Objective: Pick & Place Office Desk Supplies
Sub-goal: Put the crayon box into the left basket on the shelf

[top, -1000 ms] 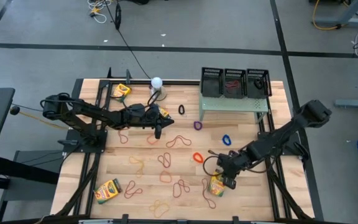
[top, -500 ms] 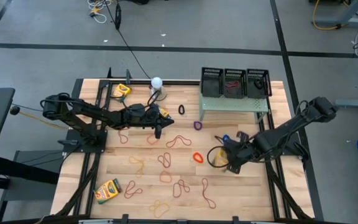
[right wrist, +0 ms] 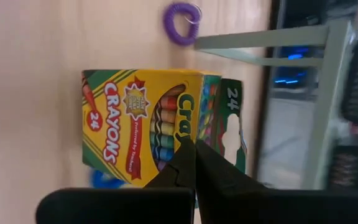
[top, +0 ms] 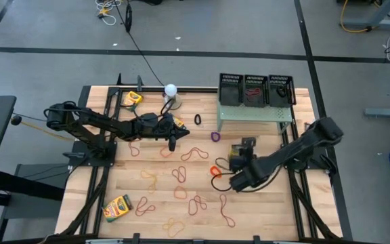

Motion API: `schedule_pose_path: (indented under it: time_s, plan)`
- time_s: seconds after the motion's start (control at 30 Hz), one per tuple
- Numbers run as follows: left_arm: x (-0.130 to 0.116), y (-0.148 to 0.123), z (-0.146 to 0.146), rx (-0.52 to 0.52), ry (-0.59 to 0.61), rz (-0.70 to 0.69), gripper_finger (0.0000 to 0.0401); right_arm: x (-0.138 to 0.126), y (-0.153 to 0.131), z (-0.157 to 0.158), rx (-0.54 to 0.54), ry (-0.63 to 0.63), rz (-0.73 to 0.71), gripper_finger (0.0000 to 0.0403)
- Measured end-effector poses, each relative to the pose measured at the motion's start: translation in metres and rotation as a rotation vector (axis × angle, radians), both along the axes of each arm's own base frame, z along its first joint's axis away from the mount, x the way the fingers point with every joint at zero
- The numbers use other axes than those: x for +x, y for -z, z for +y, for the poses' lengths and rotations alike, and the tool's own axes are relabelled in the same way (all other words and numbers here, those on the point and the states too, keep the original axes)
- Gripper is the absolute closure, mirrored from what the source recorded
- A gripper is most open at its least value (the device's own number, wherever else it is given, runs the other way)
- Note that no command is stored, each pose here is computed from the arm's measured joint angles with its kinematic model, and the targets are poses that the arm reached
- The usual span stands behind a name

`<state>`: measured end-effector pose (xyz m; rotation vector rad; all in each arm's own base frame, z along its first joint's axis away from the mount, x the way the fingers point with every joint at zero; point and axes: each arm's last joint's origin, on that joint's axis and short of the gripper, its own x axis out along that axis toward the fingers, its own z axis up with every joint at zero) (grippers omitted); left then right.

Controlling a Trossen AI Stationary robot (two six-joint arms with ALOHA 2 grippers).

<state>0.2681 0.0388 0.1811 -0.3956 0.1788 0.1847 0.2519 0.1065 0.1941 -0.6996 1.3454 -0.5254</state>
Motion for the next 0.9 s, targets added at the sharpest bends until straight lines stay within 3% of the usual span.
schedule_pose_path:
  time_s: [0.1, 0.33, 0.9]
  plan:
    - [0.000, 0.000, 0.000, 0.016, 0.003, 0.002, 0.0392, 0.005, 0.017, 0.001, -0.080, -0.017, 0.047, 0.0403]
    - [0.000, 0.000, 0.000, 0.015, 0.020, 0.003, 0.0392, 0.010, 0.029, 0.007, -0.095, -0.011, 0.014, 0.0398]
    - [0.000, 0.000, -0.001, 0.023, 0.033, 0.005, 0.0392, 0.008, 0.029, 0.012, -0.057, -0.015, 0.024, 0.0289]
